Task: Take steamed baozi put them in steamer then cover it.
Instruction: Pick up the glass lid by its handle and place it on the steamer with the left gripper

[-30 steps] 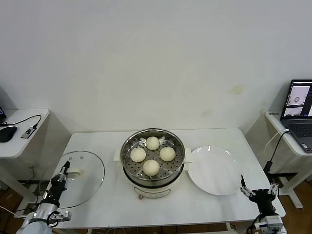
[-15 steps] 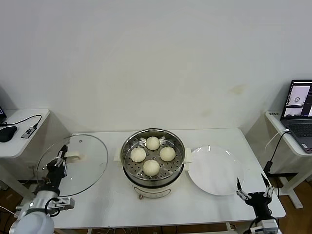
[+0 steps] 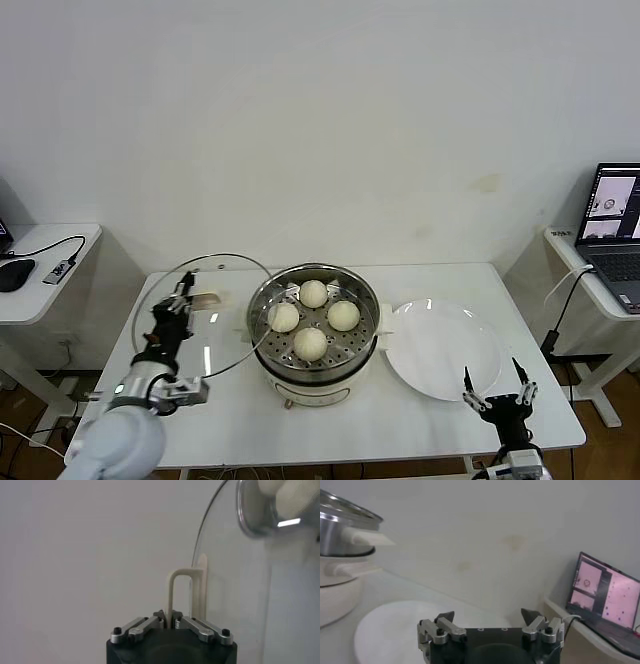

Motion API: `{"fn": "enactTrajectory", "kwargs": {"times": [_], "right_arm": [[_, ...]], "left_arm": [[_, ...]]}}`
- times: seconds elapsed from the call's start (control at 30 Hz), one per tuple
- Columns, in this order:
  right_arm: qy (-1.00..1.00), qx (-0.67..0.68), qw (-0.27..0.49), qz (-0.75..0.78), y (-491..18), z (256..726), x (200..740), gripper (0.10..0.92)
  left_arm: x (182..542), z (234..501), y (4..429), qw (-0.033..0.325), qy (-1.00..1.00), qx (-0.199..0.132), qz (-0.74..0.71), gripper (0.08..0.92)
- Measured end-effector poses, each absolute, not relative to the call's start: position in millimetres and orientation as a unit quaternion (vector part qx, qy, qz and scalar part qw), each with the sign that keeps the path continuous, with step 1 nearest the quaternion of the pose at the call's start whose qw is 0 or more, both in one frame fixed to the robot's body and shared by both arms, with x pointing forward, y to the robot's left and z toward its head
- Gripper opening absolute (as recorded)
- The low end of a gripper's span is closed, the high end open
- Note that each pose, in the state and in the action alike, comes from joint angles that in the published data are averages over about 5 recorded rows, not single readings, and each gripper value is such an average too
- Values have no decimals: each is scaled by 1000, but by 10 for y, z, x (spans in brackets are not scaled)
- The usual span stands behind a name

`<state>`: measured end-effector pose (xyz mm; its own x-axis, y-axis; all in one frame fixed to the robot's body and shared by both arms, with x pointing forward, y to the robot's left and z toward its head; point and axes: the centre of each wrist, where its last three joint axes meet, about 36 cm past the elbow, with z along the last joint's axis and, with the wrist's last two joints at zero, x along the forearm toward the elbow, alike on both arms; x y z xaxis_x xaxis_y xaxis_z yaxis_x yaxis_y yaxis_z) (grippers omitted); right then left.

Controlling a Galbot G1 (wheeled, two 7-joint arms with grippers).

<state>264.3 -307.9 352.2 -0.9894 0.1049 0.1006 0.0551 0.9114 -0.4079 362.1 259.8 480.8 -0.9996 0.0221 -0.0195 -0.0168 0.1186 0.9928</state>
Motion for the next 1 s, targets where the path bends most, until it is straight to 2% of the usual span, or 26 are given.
{"fn": "enactTrajectory", "kwargs": {"times": [0.5,1.0], "right_arm": [[-974,-40,75,209,-2947,3428,2696,823],[-973,-42,83,213,-2972,3362,2708,823]], "left_arm": [[3991,4725,1682,19,749,53,660,147],[4208,4561,1118,28,723,71,686,147]]}}
